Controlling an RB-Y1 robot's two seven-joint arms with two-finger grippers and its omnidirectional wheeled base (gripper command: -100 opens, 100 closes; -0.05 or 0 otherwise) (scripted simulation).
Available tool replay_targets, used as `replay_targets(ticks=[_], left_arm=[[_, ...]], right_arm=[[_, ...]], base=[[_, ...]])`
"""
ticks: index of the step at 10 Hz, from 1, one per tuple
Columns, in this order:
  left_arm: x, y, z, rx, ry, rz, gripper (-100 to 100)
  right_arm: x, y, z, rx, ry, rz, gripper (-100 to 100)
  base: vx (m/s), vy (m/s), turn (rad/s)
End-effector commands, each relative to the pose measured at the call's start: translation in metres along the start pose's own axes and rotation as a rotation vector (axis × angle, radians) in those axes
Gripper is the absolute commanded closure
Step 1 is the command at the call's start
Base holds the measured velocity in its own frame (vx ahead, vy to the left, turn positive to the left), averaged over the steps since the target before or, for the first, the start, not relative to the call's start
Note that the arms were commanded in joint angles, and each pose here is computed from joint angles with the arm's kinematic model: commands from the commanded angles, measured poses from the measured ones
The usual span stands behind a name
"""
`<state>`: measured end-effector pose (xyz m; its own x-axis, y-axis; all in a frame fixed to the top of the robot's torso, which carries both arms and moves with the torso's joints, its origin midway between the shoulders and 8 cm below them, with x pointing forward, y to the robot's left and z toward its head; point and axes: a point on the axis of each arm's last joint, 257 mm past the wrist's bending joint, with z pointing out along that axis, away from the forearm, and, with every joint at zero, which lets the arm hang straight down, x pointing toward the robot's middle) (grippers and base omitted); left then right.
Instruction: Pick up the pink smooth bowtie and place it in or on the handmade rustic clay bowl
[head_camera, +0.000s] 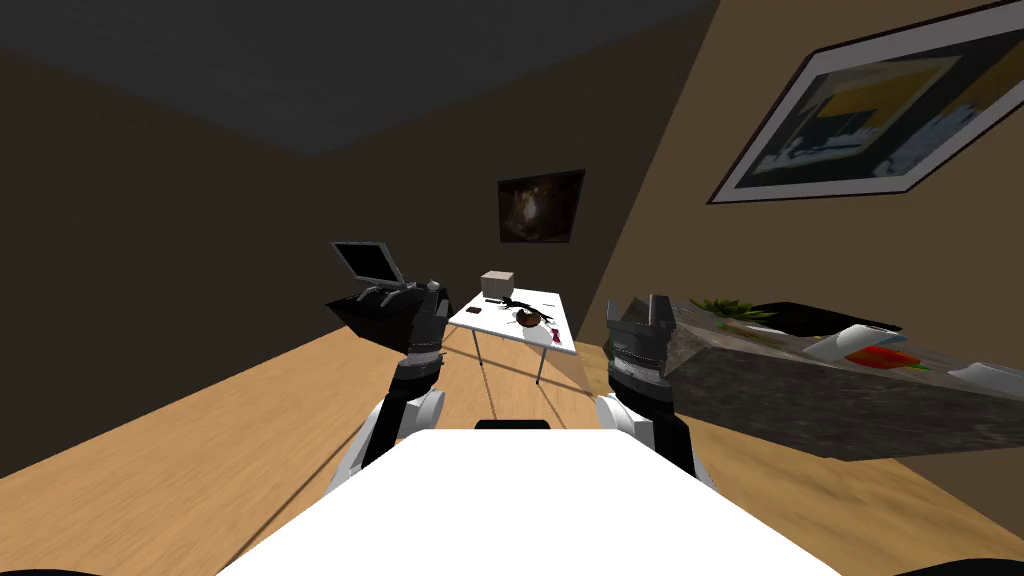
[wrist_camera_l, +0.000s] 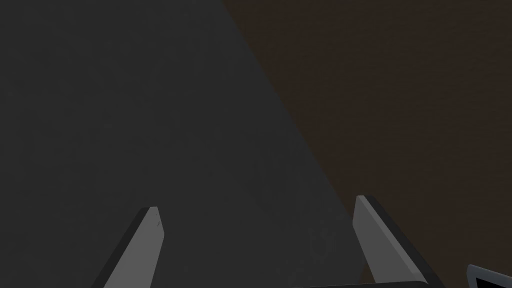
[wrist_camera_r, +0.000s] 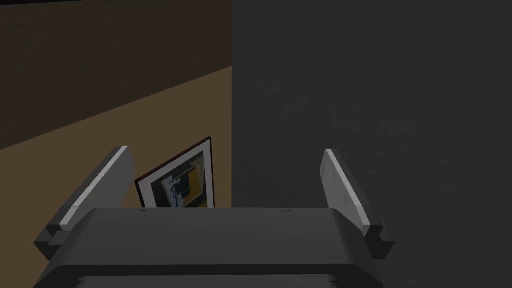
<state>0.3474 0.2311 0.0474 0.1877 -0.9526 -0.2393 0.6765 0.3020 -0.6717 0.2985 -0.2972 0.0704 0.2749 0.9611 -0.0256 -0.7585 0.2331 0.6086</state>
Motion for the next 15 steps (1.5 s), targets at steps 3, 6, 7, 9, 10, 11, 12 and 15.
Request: replay_targets(ticks=[3,6,7,9,10,11,12,15], left_arm=[[0.000,0.000,0.000,0.000,0.000,0.000,0],[0.000,0.000,0.000,0.000,0.000,0.000,0],[0.000,0.000,0.000,0.000,0.000,0.000,0],[0.000,0.000,0.000,0.000,0.000,0.000,0],[0.000,0.000,0.000,0.000,0.000,0.000,0],[0.000,0.000,0.000,0.000,0.000,0.000,0],[0.000,0.000,0.000,0.000,0.000,0.000,0],[0.000,0.000,0.000,0.000,0.000,0.000,0]], right_arm=[[0.007,-0.008,-0.005,0.039,0.085,0.014,-100],[0.011,-0.021,-0.014,0.092,0.149,0.032,-100],[0.011,-0.029,-0.019,0.128,0.166,0.046,-100],[0.013,-0.038,-0.027,0.169,0.203,0.059,-100],[0.011,-0.049,-0.035,0.216,0.216,0.076,-100],[0.014,-0.049,-0.035,0.217,0.235,0.073,-100],[0.012,-0.061,-0.046,0.270,0.253,0.090,-100],[0.013,-0.074,-0.058,0.330,0.288,0.104,-100]], base=[[-0.052,0.055,0.049],[-0.083,0.083,0.061],[-0.079,0.076,0.141],[-0.058,0.073,0.066],[-0.063,0.116,0.223],[-0.058,0.090,0.045],[-0.035,0.078,0.093],[-0.029,0.058,0.097]])
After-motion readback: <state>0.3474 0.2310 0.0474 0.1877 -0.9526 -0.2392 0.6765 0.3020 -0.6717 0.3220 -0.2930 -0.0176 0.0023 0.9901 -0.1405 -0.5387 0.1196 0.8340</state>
